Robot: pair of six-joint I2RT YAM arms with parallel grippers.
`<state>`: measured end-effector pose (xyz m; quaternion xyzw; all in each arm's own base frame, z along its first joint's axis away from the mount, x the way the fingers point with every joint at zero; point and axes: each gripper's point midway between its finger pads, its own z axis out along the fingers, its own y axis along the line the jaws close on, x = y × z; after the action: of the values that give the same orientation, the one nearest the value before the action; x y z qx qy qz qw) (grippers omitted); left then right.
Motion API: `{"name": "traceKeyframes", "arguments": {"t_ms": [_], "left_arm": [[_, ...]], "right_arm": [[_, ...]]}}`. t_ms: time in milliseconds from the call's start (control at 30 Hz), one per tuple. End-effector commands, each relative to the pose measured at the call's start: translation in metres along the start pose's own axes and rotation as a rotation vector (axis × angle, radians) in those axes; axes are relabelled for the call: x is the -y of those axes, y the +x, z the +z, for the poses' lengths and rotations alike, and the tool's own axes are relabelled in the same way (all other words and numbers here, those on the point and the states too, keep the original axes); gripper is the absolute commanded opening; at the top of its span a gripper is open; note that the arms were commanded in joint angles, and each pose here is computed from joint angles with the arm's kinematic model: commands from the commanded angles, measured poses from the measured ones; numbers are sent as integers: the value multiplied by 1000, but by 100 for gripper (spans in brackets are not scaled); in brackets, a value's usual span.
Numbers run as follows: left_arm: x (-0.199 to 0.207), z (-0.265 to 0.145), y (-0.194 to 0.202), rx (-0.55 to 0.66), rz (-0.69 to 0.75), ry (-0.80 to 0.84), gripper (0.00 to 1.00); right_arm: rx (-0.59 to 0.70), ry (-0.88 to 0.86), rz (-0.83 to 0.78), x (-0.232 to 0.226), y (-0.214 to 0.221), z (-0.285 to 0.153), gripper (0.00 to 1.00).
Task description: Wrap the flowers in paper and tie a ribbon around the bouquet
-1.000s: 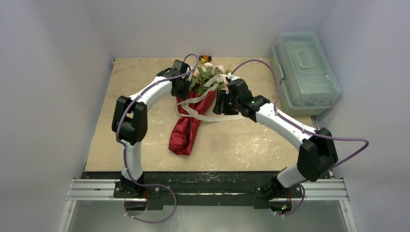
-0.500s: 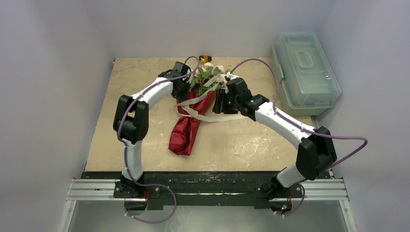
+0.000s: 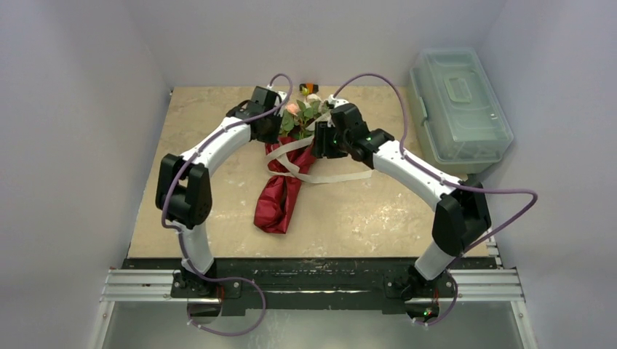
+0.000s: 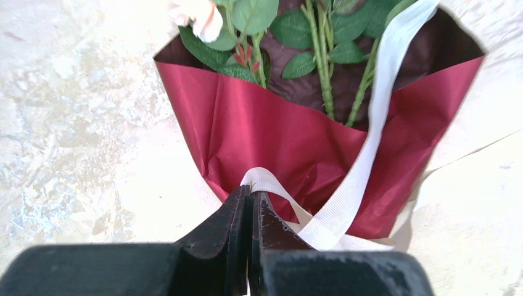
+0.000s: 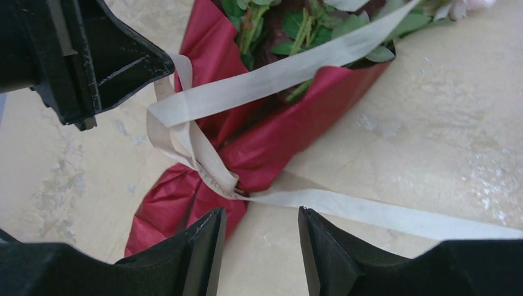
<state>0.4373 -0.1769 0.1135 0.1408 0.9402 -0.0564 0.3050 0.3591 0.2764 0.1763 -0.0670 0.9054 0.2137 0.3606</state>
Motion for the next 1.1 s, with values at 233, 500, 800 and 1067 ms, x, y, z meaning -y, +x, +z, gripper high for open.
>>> {"name": "traceKeyframes", "arguments": {"t_ms": [233, 500, 800, 1067], "left_arm": [[4, -29, -25, 111, -54, 36, 0], [10, -33, -24, 111, -61, 70, 0], [11, -43, -25, 139, -70, 78, 0], [3, -50, -28, 172, -101, 57, 0]], "right_arm": [[24, -109, -29, -46, -29, 26, 54], [-1, -98, 10, -49, -29, 56, 52], [-21, -80, 36, -50, -31, 84, 46], [-87, -126, 11, -55, -10, 93, 45]]}}
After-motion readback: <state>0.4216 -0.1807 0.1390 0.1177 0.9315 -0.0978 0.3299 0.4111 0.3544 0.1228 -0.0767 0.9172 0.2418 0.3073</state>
